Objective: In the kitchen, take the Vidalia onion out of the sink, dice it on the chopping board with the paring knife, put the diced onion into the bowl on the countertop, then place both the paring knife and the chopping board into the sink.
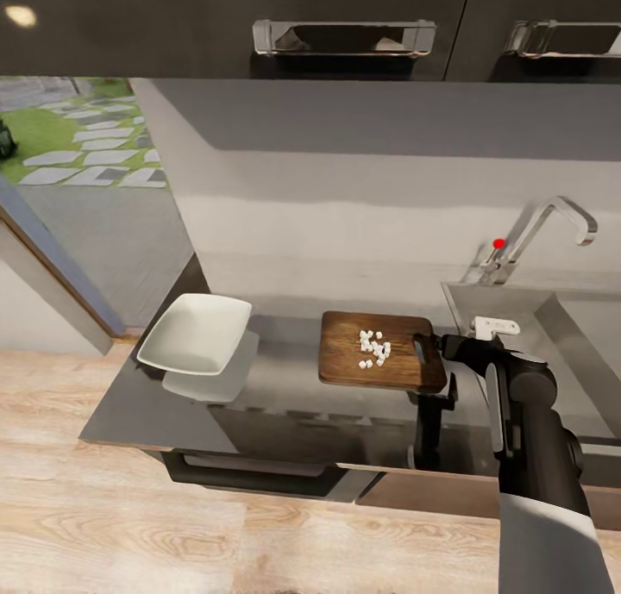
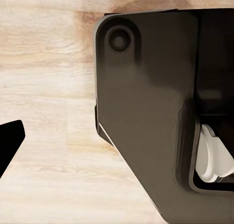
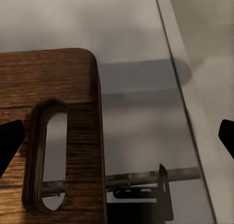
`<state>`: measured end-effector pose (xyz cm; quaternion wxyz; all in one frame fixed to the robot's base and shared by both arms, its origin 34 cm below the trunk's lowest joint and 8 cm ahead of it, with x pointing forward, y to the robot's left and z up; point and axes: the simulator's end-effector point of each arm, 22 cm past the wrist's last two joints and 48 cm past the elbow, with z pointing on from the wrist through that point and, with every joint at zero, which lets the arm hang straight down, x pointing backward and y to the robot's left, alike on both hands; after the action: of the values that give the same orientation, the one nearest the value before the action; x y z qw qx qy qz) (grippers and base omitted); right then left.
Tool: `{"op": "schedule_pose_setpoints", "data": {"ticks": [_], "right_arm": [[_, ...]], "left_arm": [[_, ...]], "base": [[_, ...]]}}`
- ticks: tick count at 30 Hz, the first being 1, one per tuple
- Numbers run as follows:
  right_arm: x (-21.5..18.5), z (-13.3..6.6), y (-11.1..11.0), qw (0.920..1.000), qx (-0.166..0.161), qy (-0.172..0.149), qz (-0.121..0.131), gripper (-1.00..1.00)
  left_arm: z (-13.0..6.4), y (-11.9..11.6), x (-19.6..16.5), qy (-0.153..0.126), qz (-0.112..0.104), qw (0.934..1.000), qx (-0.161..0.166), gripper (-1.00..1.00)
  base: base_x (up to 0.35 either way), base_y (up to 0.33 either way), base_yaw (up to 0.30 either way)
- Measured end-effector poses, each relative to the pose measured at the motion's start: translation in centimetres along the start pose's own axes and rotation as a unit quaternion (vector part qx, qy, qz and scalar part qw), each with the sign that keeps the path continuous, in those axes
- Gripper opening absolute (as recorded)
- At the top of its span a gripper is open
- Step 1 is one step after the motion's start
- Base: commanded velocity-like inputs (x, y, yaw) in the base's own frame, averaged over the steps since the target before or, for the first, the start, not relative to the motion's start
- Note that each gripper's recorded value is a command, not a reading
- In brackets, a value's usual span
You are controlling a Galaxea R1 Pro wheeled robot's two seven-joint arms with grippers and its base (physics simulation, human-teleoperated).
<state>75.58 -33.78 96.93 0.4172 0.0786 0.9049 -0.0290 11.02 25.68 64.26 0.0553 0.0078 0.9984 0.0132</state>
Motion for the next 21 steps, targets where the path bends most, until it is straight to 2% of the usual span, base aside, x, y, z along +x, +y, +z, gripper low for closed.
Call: {"op": "schedule_pose_setpoints", "data": {"ticks": [13, 21], "right_arm": [[0.65, 0.47, 0.02, 1.0, 0.0, 0.007, 0.0, 1.0], [1.0, 0.74, 0.06, 0.9999, 0.0, 0.01, -0.001, 1.0]], "left_arm": [[-0.04, 0.02, 0.38, 0.005, 0.0, 1.0, 0.0, 1.0], [-0.08, 0.01, 0.68, 0.009, 0.0, 1.0, 0.0, 1.0]], "base": [[0.0, 0.0, 0.001], [0.0, 0.0, 0.055]]}}
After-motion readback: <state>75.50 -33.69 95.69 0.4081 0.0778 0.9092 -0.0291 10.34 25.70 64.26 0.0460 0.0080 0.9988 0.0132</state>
